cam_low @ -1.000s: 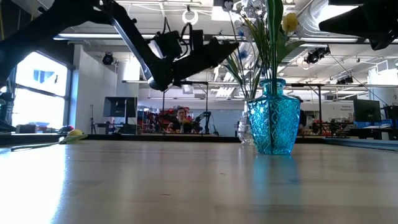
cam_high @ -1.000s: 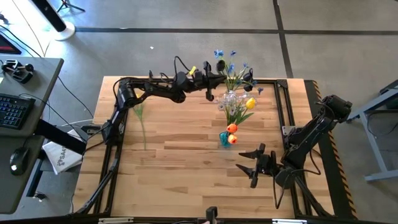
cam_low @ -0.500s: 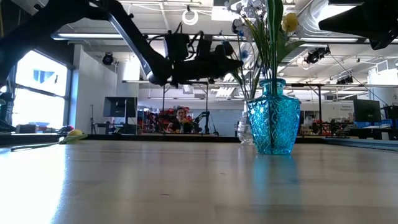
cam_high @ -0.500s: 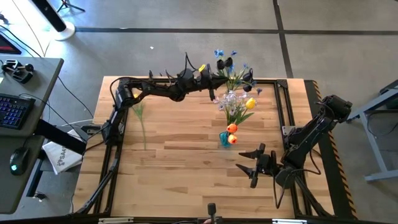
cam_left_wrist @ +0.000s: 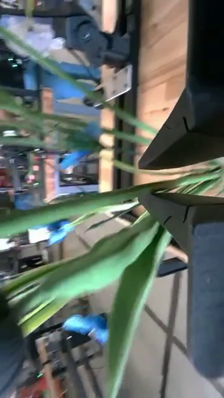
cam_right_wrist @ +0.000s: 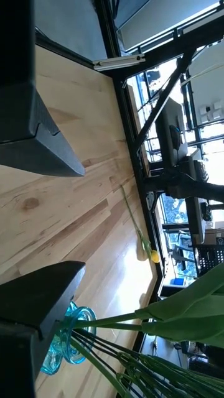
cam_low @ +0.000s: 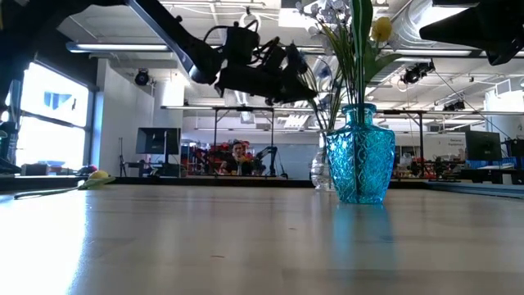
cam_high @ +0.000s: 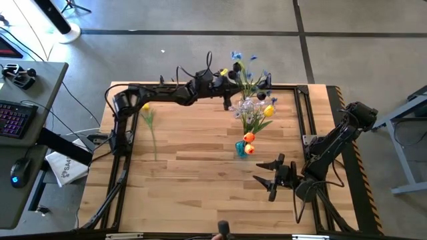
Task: Sort flowers into vase by color
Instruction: Put the black tulip into the transparent flower vase, then put the yellow tulip into the blue flower vase
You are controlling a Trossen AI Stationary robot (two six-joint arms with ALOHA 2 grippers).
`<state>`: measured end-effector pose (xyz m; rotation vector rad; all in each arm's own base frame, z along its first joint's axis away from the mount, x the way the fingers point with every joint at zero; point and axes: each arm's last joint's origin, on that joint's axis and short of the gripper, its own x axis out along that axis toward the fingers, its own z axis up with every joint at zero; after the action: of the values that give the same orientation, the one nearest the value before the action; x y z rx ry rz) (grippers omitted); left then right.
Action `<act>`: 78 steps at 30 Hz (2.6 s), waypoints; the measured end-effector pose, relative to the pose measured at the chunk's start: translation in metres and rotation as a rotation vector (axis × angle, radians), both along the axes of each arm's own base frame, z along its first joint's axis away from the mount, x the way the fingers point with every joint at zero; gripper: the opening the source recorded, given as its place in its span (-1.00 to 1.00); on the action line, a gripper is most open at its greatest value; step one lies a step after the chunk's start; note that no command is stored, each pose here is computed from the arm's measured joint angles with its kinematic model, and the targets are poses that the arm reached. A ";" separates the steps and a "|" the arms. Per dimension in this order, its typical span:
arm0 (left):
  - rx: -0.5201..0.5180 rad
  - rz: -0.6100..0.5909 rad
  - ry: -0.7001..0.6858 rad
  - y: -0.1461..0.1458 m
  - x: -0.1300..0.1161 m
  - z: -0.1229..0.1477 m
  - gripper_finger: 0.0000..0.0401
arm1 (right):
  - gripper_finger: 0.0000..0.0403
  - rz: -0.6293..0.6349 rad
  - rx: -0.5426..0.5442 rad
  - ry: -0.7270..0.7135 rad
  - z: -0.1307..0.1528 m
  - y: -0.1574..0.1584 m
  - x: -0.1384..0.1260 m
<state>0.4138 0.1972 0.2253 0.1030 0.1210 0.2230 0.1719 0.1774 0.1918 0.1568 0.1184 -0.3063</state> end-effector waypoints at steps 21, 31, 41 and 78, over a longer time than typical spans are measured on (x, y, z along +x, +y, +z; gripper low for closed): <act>0.029 0.022 0.570 -0.018 -0.035 -0.004 -0.38 | 0.15 0.000 0.000 0.000 0.000 0.000 0.000; -0.172 0.316 1.141 -0.042 -0.094 -0.021 -0.43 | 0.15 0.000 -0.002 0.001 0.000 0.000 0.000; -0.374 0.499 1.248 -0.085 -0.186 -0.073 -0.58 | 0.15 0.008 -0.002 0.006 -0.001 0.000 0.000; -0.902 1.123 0.605 -0.153 -0.302 -0.103 -0.58 | 0.15 -0.017 -0.023 0.035 -0.002 -0.012 0.013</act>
<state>0.1113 0.0444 0.1226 -0.8322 0.8717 1.2298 0.1846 0.1655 0.1902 0.1294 0.1478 -0.3269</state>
